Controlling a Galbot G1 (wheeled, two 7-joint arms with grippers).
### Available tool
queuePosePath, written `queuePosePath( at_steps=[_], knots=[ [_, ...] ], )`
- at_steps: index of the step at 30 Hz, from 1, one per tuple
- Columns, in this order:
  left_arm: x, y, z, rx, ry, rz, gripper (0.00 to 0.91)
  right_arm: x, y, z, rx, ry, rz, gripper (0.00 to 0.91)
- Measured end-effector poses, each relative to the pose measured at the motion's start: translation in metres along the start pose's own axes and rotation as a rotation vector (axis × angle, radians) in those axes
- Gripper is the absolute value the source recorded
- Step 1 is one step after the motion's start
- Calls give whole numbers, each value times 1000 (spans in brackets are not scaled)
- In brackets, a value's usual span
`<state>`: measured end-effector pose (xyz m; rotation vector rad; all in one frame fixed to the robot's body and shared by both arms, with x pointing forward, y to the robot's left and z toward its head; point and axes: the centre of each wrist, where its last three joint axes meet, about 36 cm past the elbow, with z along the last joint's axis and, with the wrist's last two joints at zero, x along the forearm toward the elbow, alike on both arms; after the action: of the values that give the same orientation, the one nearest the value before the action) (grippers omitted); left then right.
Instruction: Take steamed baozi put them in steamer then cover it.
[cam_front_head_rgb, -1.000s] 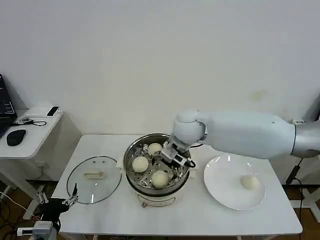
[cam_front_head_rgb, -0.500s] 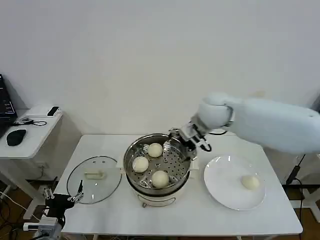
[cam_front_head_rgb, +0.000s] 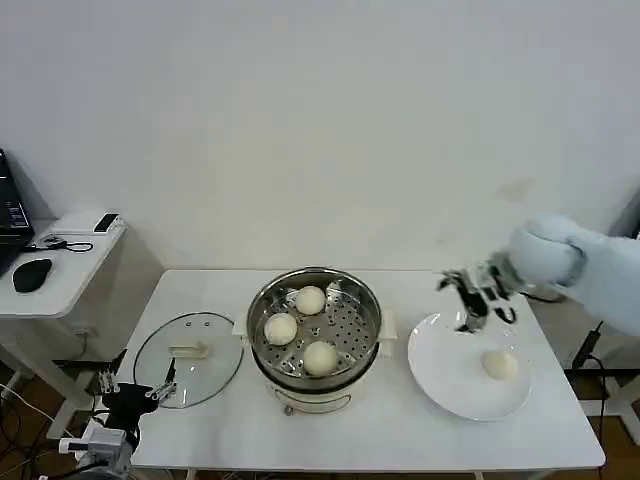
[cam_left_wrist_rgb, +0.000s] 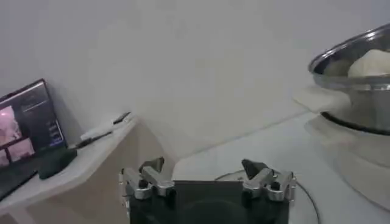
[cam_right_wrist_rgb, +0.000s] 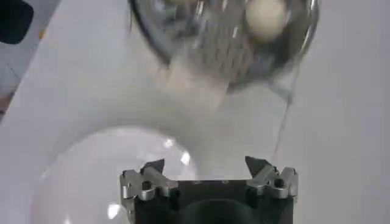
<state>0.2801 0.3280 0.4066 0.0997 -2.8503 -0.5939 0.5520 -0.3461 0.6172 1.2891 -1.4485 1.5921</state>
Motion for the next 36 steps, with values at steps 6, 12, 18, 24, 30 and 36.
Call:
queuePosePath(
  at_steps=[6, 12, 18, 24, 30, 36],
  knots=[
    [1, -1, 2, -4, 8, 7, 907, -15, 31, 41, -97, 40, -14, 907],
    [1, 2, 3, -13, 9, 3, 907, -37, 56, 72, -173, 74, -33, 907],
    [2, 3, 5, -14, 15, 2, 907, -57, 69, 95, -226, 95, -45, 907],
    [3, 7, 7, -18, 22, -9, 907, -78, 73, 109, -265, 108, -53, 907],
    [3, 9, 7, -16, 26, -17, 907, -99, 73, 117, -292, 117, -66, 907],
    [4, 11, 9, -16, 32, -23, 907, -120, 70, 117, -308, 123, -83, 846]
  ],
)
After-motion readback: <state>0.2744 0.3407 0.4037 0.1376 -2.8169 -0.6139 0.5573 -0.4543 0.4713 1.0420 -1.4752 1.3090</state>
